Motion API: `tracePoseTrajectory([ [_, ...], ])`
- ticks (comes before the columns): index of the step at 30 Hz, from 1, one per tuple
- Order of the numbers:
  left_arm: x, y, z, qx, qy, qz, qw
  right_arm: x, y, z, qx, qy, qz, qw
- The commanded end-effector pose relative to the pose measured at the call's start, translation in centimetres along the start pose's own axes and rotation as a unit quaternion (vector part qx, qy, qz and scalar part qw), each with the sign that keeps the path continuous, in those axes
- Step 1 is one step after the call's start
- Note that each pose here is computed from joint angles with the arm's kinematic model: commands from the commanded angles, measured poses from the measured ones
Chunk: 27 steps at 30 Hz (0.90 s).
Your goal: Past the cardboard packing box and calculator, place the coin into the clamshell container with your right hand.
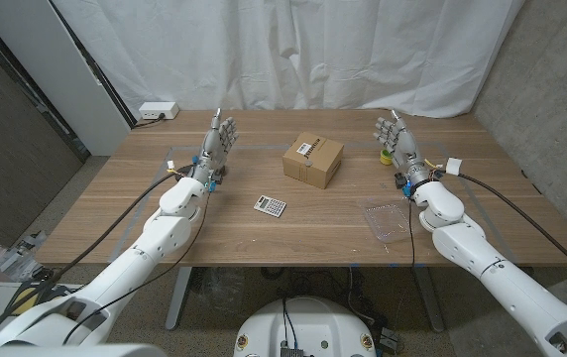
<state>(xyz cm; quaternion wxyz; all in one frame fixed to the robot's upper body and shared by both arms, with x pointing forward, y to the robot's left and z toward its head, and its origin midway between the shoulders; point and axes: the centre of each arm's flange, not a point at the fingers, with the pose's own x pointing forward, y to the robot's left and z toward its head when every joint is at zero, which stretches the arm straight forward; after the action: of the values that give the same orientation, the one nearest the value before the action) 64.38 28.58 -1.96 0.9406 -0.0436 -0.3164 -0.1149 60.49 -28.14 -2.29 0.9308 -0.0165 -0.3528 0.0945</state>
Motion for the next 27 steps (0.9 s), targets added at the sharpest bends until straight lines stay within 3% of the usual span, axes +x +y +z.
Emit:
tracePoseTrajectory([
  [1,-1.1,0.8,-0.1,0.013,-0.003,-0.004,1.000,-1.5,1.4,0.9,-0.023,-0.015,0.001,0.9996],
  [15,-2.2,1.9,0.8,0.021,-0.015,-0.014,1.000,-2.9,3.4,2.4,-0.041,-0.035,-0.001,0.9986],
  [27,-2.1,1.9,0.4,0.031,-0.007,-0.025,0.999,-4.3,3.6,2.4,-0.101,-0.028,-0.004,0.9944],
])
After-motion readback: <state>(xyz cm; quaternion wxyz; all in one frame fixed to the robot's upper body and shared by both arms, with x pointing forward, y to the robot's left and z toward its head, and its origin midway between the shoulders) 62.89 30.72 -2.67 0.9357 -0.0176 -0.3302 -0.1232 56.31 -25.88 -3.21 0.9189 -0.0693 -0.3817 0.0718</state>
